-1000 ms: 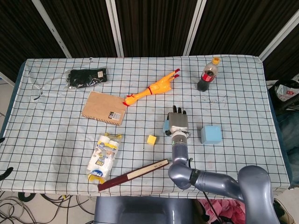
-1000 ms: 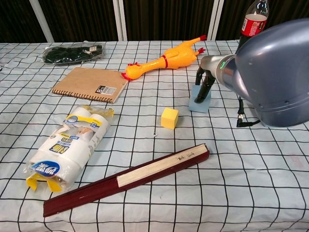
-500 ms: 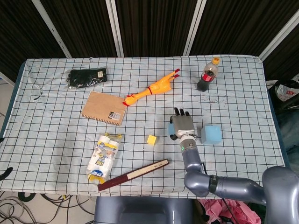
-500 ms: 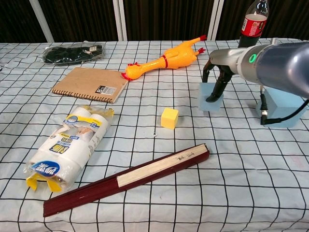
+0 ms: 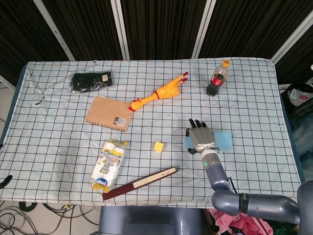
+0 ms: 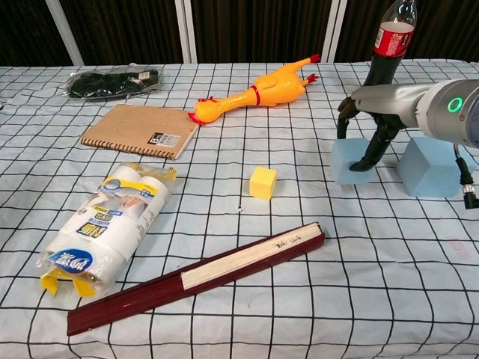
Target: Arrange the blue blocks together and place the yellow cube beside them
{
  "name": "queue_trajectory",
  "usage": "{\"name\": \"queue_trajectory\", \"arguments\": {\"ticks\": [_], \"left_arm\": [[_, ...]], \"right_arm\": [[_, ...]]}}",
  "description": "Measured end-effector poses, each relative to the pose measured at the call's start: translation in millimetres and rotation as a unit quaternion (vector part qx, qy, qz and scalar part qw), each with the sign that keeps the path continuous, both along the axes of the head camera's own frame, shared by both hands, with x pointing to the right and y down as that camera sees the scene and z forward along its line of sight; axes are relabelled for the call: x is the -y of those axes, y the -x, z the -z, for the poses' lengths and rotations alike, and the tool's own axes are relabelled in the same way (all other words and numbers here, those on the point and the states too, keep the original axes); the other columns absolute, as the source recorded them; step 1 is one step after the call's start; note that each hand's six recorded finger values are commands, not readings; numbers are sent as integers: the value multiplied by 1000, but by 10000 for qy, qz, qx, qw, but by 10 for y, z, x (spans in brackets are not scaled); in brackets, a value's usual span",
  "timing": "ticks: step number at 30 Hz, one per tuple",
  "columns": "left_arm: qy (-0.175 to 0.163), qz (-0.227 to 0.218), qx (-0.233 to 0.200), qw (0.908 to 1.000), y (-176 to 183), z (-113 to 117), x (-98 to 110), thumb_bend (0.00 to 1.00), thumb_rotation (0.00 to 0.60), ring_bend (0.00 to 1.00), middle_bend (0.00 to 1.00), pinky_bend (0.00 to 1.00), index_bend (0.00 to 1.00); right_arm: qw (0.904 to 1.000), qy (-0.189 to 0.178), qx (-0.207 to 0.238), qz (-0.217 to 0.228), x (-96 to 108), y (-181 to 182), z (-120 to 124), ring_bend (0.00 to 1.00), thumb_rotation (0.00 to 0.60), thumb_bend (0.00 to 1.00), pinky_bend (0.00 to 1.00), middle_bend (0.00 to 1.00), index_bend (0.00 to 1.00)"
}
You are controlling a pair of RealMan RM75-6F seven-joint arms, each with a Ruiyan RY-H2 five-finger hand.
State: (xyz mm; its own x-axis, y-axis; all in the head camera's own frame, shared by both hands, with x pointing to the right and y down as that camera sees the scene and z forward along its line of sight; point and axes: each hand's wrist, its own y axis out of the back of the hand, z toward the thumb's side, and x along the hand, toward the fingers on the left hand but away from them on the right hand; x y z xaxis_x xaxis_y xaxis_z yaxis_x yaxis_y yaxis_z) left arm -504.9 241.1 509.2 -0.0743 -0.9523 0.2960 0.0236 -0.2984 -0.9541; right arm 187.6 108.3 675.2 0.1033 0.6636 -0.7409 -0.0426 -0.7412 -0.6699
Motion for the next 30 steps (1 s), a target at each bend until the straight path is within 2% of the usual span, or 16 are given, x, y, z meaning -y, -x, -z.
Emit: {"name": "queue_trajectory", "arguments": {"ticks": [7, 16, 30], "left_arm": [[-17, -1, 20, 10000, 0, 7, 0, 37, 600, 0, 64, 0, 189], [-57, 3, 48, 10000, 0, 19, -2, 37, 600, 0, 63, 0, 189], [-78, 9, 75, 9999, 3, 25, -5, 37, 600, 0, 64, 0, 189]], "right_arm": [[9999, 20, -80, 80, -8, -92, -82, 0, 600, 268, 90, 15, 457], [9996, 224, -79, -122, 46, -262, -162, 0, 600, 268, 91, 15, 457], [9993, 244, -179, -232, 134, -454, -188, 0, 600, 268, 91, 15, 457]]}}
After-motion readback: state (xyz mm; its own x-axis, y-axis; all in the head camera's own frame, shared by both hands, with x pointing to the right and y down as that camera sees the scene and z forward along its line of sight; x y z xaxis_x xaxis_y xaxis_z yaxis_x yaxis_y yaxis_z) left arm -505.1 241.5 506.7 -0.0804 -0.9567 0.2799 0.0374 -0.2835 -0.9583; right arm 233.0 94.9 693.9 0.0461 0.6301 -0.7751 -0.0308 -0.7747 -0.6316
